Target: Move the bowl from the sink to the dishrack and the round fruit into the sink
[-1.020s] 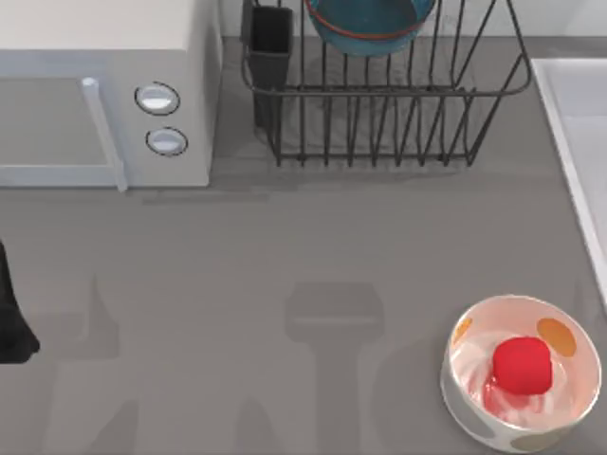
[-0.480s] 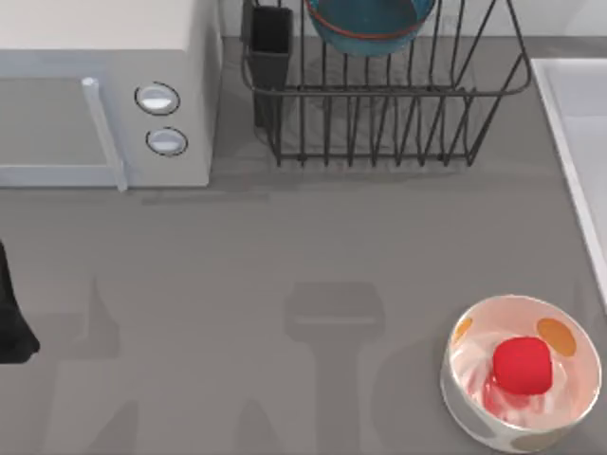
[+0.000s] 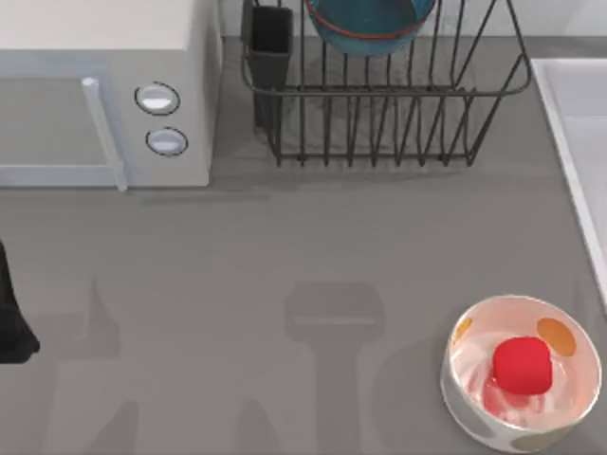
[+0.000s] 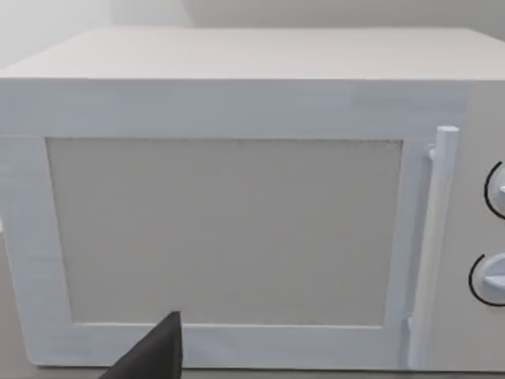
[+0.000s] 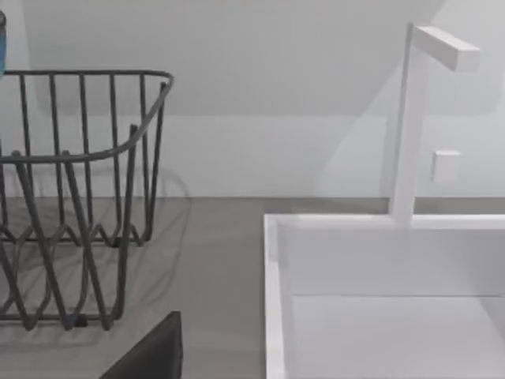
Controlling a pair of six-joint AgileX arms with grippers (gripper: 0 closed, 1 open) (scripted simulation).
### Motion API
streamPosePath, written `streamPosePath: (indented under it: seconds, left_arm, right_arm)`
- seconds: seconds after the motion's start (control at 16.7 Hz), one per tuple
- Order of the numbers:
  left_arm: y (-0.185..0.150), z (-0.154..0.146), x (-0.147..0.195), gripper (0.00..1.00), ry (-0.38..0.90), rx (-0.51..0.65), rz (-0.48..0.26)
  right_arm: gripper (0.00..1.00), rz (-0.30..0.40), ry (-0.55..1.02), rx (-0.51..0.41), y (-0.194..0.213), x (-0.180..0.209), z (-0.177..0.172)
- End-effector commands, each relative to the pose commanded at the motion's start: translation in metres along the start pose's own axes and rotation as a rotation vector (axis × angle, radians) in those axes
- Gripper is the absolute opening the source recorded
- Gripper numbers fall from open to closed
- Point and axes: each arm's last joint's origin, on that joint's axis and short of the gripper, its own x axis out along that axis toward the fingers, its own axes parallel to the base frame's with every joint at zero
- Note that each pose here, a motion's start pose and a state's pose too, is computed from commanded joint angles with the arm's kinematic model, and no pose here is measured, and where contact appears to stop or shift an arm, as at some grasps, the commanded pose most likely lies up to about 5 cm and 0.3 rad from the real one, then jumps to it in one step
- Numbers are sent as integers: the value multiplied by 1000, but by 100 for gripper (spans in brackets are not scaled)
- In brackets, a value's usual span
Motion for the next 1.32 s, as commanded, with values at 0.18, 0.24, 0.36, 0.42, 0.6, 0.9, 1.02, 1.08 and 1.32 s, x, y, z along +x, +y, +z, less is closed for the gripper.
streamPosePath:
  seconds: [0.18, 0.24, 0.36, 0.42, 0.6, 0.9, 1.02, 1.08, 1.32]
  left_arm:
    - [0, 0, 0, 100, 0, 0, 0]
    - [0, 0, 0, 100, 0, 0, 0]
    - [0, 0, 0, 100, 0, 0, 0]
    - [0, 0, 0, 100, 0, 0, 0]
    - [0, 0, 0, 100, 0, 0, 0]
    - [0, 0, 0, 100, 0, 0, 0]
    - [0, 0, 0, 100, 0, 0, 0]
    - [0, 0, 0, 100, 0, 0, 0]
    - [0, 0, 0, 100, 0, 0, 0]
  right_arm:
    - [100, 31, 91, 34, 4, 1, 14]
    - [100, 48, 143, 50, 6, 3, 20]
    - [100, 84, 283, 85, 12, 10, 33]
    - [100, 101, 369, 101, 16, 15, 39]
    - [100, 133, 672, 135, 33, 38, 52]
    - [100, 102, 1177, 117, 73, 86, 51]
    - [100, 71, 1326, 89, 91, 101, 48]
    - [100, 55, 1385, 74, 99, 108, 47]
    - [100, -1, 1532, 21, 124, 126, 41]
